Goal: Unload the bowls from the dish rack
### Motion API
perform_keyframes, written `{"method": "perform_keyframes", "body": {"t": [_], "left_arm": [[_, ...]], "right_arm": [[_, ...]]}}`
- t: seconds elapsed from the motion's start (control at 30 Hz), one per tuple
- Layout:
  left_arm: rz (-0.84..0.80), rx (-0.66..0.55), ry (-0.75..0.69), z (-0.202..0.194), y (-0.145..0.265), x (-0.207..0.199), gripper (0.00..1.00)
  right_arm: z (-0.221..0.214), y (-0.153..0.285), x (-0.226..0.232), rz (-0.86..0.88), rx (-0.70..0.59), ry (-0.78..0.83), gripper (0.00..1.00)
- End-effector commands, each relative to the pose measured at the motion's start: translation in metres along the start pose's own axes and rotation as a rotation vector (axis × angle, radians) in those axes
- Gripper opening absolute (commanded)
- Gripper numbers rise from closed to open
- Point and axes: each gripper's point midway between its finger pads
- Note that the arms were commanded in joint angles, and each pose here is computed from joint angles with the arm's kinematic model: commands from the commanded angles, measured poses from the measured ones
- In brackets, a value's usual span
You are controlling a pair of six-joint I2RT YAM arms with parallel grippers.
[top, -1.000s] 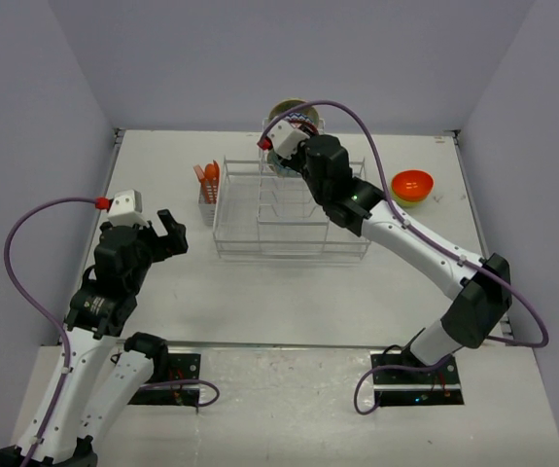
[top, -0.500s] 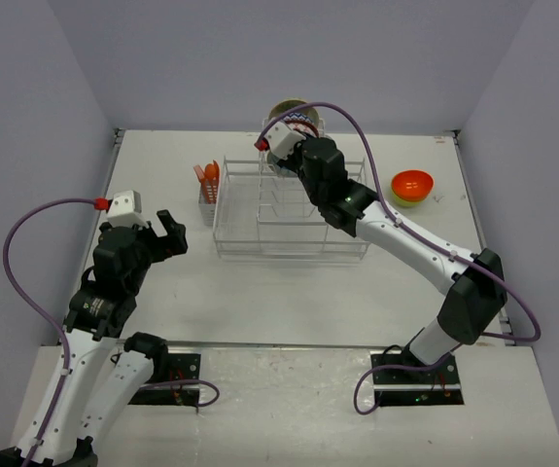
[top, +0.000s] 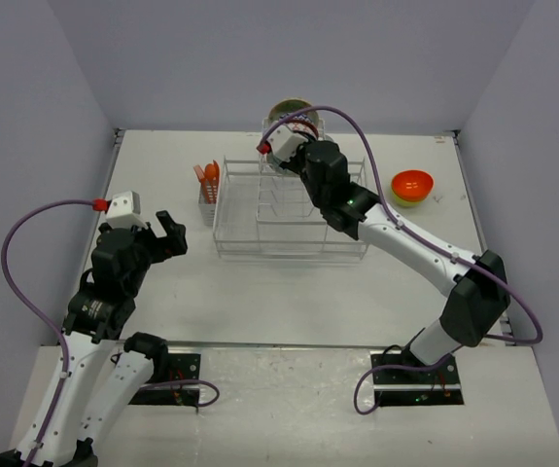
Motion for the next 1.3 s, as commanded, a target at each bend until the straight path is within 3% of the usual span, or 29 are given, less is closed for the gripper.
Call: {"method": "perform_keyframes", "body": {"t": [0.0, 0.73, 1.27], "left_arm": [[-0.016, -0.033, -0.001, 0.007, -0.001, -0.003, 1.00], [0.000, -0.024, -0.004, 0.006, -0.004, 0.000, 1.00], [0.023, -0.010, -0.006, 0.004, -0.007, 0.002, 1.00]], "right_arm": [[0.016, 0.009, -0.009, -0.021, -0.064, -0.039, 0.00], [0.041, 0.049, -0.061, -0.102, -0.158, -0.129, 0.00], [0.043, 0.061, -0.057, -0.048, -0.180, -0.196, 0.00]]}}
Point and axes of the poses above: each gripper's point midway between its finger pads, its own y axis back along the fingers, its own x axis along the line the jaws close on, z = x × y, and after that the axes turned 5 degrees about y, right-handed
